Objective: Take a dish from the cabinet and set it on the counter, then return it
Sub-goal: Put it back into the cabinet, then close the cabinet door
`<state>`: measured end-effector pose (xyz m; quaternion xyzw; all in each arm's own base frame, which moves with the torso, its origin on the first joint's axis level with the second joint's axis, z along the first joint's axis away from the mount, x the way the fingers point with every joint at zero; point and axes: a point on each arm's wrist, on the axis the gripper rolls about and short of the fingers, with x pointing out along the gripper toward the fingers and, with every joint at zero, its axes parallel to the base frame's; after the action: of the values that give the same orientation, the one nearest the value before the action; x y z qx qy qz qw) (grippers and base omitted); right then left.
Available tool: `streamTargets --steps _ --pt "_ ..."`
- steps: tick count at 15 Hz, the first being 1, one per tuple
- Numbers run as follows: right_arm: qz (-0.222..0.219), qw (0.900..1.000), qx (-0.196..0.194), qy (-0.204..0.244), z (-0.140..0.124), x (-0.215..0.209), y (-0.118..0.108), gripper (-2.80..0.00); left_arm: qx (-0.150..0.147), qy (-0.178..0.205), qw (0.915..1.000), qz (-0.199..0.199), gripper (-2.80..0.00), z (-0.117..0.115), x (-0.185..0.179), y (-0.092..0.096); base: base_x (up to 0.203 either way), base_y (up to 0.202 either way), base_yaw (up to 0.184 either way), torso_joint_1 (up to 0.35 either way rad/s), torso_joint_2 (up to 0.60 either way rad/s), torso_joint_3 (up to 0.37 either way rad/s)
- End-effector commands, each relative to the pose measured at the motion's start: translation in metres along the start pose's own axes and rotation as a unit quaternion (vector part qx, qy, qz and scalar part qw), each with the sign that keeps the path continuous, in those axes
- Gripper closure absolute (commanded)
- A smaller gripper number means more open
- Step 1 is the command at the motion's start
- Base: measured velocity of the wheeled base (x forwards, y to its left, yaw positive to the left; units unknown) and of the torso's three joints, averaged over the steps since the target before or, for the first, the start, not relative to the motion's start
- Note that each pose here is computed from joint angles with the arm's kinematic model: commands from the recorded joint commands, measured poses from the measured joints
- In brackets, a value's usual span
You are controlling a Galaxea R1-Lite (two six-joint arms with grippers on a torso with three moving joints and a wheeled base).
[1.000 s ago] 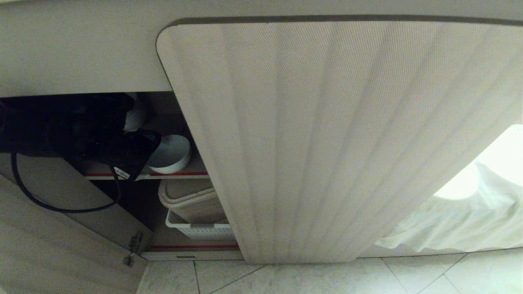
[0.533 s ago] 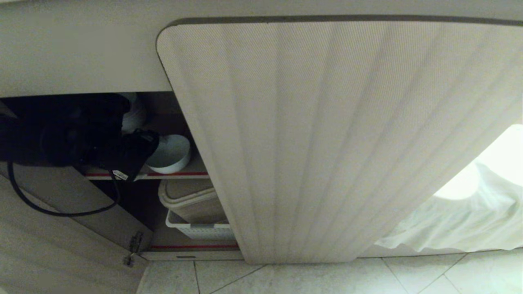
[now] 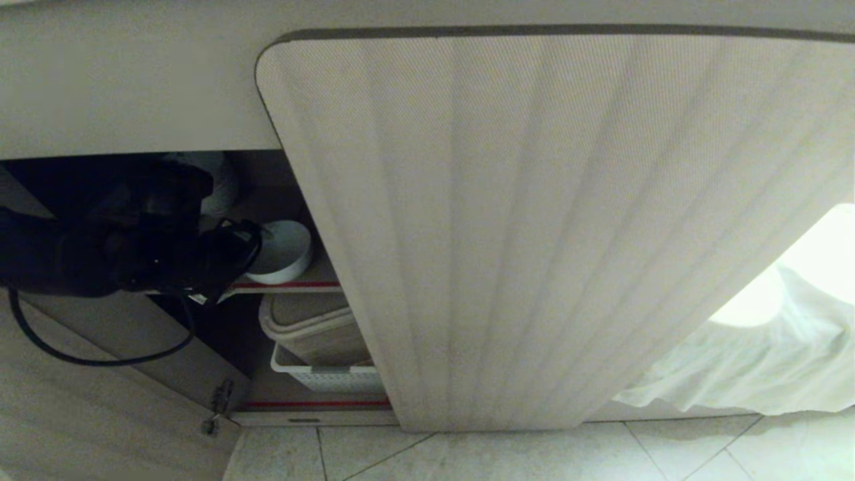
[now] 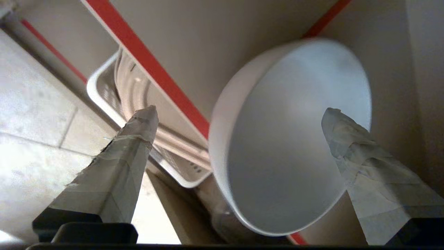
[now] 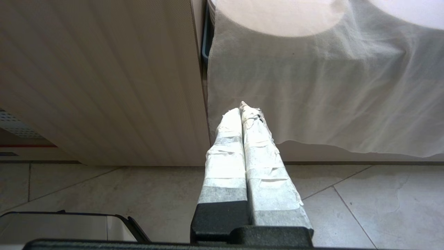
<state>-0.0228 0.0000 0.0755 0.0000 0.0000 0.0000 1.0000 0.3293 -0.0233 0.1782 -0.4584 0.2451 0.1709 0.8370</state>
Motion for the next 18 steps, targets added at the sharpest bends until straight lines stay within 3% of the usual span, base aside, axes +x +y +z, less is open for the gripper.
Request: streamTargets --steps 1,5,9,18 --pt "0.000 1.000 0.000 0.000 0.000 0.000 0.000 0.00 0.003 -0.006 0.9999 -0.008 -2.80 -0.003 -0.004 0.002 0.000 0.000 0.000 0.000 0.00 0.000" --pt "0.000 1.000 0.000 0.000 0.000 0.000 0.000 0.00 0.001 -0.030 0.9986 -0.043 -2.80 -0.005 -0.011 0.004 0.000 0.000 0.000 0.000 0.00 0.000" --pt "0.000 1.000 0.000 0.000 0.000 0.000 0.000 0.00 0.004 -0.042 0.9983 -0.041 -2.80 -0.006 -0.017 0.004 0.000 0.000 0.000 0.000 0.00 0.000" --pt "0.000 1.000 0.000 0.000 0.000 0.000 0.000 0.00 0.070 -0.077 0.9927 -0.060 -2.80 -0.024 -0.041 0.023 0.000 0.000 0.000 0.000 0.00 0.000"
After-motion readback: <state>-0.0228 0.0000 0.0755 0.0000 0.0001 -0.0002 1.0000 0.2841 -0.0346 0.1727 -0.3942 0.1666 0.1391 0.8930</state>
